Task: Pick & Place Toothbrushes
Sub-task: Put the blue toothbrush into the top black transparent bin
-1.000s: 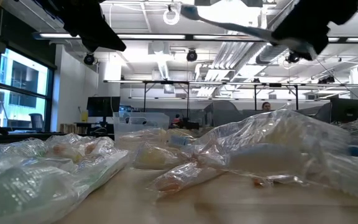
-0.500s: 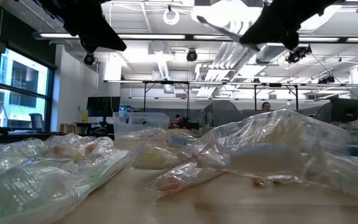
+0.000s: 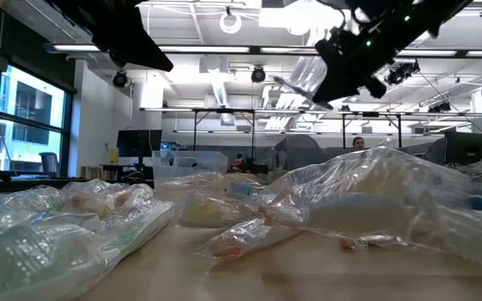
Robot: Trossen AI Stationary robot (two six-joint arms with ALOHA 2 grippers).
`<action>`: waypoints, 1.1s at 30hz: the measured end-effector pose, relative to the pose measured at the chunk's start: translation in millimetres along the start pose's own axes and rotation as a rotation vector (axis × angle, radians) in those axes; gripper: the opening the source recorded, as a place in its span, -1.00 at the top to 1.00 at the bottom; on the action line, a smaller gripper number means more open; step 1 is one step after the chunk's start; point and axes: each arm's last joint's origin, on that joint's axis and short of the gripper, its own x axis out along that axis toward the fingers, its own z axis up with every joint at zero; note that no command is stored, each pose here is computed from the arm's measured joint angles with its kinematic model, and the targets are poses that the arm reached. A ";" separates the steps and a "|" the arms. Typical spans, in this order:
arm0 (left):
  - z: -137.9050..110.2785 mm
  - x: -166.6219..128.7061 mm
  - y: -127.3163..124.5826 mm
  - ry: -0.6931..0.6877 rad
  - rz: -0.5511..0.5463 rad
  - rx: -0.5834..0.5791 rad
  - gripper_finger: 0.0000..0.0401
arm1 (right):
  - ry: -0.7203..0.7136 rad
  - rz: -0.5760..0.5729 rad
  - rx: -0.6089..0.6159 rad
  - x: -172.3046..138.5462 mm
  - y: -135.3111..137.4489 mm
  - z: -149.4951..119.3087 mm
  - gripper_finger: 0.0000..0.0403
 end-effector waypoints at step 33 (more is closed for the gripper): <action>0.0 0.0 0.7 -0.003 0.024 0.033 0.95 | 0.262 -0.070 0.056 85.7 -61.0 -24.3 0.92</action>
